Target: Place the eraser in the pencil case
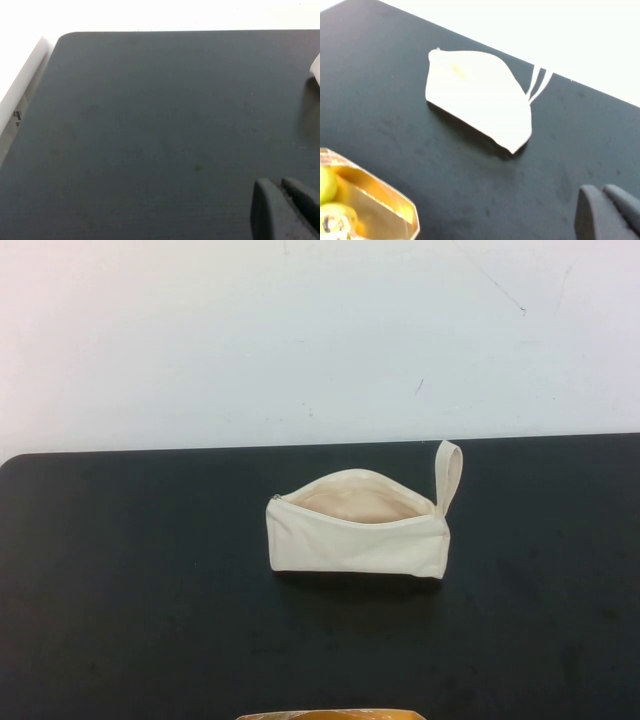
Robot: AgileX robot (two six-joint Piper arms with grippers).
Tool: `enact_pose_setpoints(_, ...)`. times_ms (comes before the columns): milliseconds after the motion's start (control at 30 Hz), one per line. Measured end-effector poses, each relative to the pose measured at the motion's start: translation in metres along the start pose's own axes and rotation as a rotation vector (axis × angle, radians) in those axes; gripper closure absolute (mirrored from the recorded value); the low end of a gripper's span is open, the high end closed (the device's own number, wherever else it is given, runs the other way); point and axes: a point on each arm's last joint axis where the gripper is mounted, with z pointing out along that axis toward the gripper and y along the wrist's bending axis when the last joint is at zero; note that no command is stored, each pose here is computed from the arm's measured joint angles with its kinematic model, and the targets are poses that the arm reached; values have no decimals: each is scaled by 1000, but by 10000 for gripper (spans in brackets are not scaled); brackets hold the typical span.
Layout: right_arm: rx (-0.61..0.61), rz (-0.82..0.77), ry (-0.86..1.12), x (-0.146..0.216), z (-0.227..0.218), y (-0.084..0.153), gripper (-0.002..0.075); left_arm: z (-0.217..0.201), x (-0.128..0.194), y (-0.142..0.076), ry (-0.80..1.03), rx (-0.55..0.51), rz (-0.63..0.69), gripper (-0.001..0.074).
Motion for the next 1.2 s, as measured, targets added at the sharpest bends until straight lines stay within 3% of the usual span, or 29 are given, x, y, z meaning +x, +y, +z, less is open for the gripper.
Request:
enact_pose_setpoints(233,63,-60,-69,31,-13,-6,727,0,0,0,0,0,0,736)
enact_pose_setpoints(433,68,61,-67,64,-9,-4,727,0,0,0,0,0,0,736)
enact_pose_setpoints(833,525,141,-202,126,-20,-16,727,0,0,0,0,0,0,736)
enact_pose_setpoints(1033,621,219,-176,150,-6,-19,727,0,0,0,0,0,0,736)
enact_pose_setpoints(1200,628,231,-163,167,4,-19,727,0,0,0,0,0,0,736)
